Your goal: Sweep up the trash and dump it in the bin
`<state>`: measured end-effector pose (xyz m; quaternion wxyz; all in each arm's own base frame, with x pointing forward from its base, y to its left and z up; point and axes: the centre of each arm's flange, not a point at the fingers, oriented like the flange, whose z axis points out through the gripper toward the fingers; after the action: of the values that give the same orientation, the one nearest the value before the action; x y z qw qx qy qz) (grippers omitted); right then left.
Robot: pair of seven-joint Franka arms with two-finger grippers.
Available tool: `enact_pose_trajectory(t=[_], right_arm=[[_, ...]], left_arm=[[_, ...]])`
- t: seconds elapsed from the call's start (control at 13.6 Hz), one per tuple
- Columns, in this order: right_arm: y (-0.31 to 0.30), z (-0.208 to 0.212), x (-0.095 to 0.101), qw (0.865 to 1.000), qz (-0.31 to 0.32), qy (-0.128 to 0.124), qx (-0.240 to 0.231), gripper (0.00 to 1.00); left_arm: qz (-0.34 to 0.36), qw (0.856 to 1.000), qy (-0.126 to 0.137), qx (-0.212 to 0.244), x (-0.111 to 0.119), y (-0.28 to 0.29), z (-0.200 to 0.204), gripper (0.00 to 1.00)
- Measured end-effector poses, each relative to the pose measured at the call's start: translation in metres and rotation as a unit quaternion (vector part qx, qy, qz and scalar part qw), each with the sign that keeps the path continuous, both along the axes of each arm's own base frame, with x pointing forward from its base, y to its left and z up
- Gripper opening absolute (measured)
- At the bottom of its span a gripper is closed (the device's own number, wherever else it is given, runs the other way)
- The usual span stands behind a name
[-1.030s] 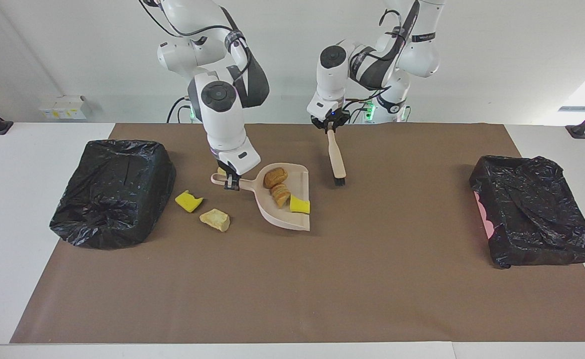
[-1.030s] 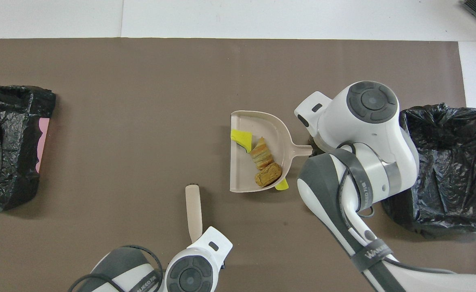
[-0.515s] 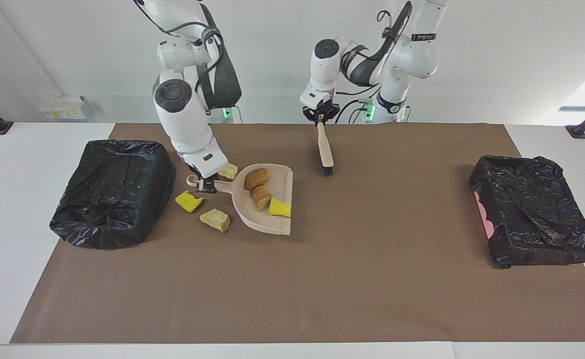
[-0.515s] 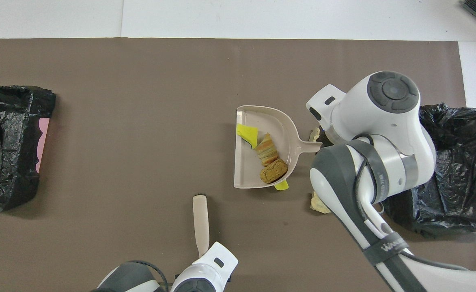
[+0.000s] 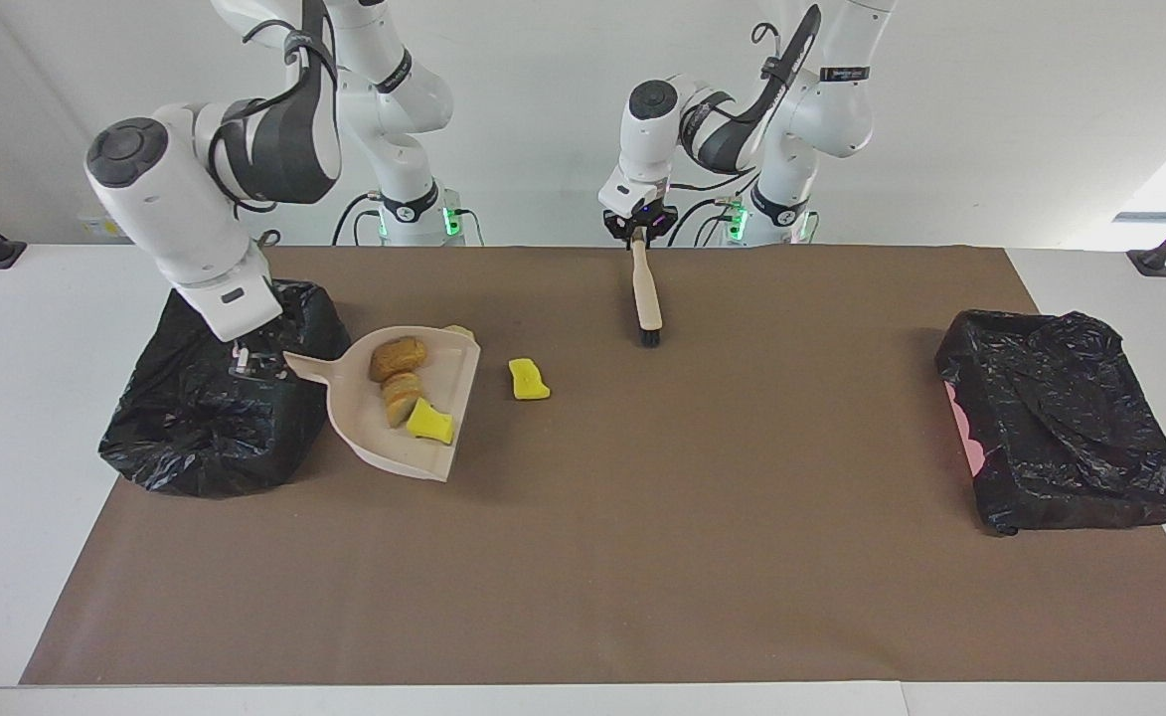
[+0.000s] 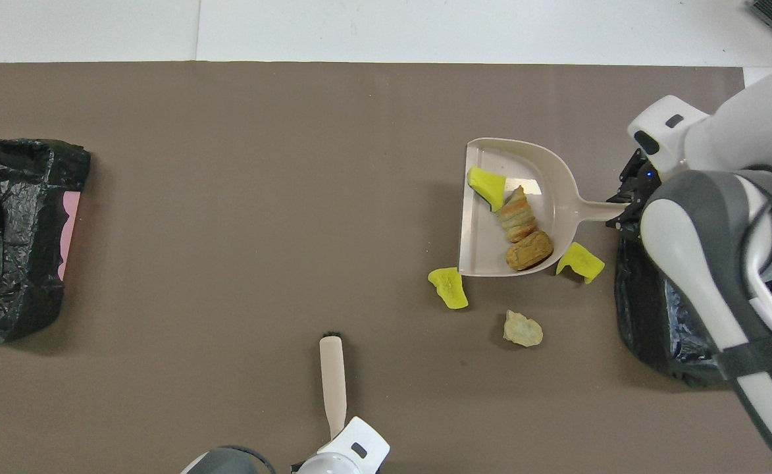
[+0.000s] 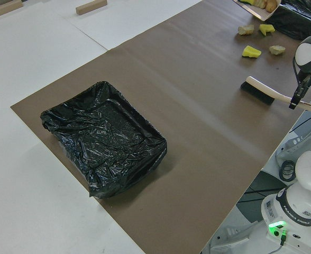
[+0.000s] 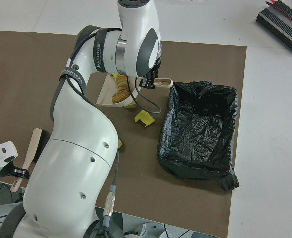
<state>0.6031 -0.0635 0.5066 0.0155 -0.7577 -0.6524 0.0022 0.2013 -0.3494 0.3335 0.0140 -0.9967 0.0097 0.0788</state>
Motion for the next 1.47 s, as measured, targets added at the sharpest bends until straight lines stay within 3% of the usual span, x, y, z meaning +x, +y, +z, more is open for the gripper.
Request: enact_pose_trajectory(t=[0.29,0.44,0.74,0.96,1.25,1.47], right_arm=[[-0.099,0.004,-0.019,1.000,0.017,0.002,-0.026,0.33],[-0.141,0.008,-0.033,0.999,0.025,0.006,-0.041,0.33],[-0.202,0.025,-0.064,0.995,0.039,0.018,-0.089,0.33],[-0.218,0.037,-0.077,0.990,0.046,0.031,-0.129,0.33],[-0.218,0.040,-0.081,0.981,0.062,0.051,-0.176,0.33],[-0.198,0.027,-0.080,0.973,0.056,0.061,-0.215,0.33]], left_arm=[[-0.003,1.000,-0.005,-0.022,0.041,0.001,0.024,0.98],[-0.017,0.999,-0.021,-0.036,0.078,0.003,0.050,1.00],[-0.041,0.996,-0.071,-0.038,0.174,0.031,0.121,1.00],[-0.060,0.994,-0.084,-0.046,0.226,0.071,0.179,1.00],[-0.081,0.990,-0.100,-0.050,0.274,0.148,0.257,1.00],[-0.092,0.990,-0.097,-0.044,0.284,0.203,0.306,1.00]])
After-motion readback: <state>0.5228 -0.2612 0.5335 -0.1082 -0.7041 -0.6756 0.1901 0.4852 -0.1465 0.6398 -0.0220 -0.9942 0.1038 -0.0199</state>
